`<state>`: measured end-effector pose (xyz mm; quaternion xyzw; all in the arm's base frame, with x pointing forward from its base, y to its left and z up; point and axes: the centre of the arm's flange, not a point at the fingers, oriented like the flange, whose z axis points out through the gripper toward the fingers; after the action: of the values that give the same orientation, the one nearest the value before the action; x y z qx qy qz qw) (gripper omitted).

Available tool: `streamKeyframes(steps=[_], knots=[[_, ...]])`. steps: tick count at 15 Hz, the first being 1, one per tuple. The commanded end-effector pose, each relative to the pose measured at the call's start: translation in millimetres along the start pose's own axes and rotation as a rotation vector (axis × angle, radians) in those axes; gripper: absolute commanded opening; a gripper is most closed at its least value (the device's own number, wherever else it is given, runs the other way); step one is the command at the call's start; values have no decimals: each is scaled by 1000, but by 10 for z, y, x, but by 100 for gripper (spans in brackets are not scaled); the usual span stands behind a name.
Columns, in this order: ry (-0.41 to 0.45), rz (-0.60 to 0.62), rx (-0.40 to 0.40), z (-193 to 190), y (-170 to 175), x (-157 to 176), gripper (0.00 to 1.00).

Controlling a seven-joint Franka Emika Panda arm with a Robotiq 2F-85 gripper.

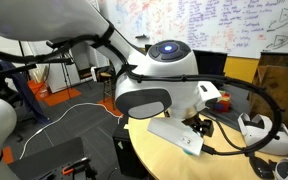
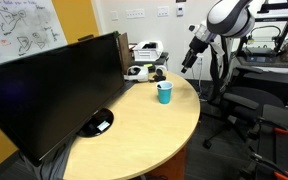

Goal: Remove the object from the teal cup then put it on the table

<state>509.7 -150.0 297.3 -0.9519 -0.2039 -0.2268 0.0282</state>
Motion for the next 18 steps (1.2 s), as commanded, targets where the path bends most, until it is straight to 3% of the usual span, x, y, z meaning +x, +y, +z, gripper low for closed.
streamKeyframes(steps=[1, 11, 18], knots=[[0, -2, -29, 390, 89, 271, 100], [11, -11, -42, 581, -96, 562, 100], [-6, 34, -56, 406, -356, 682, 100]])
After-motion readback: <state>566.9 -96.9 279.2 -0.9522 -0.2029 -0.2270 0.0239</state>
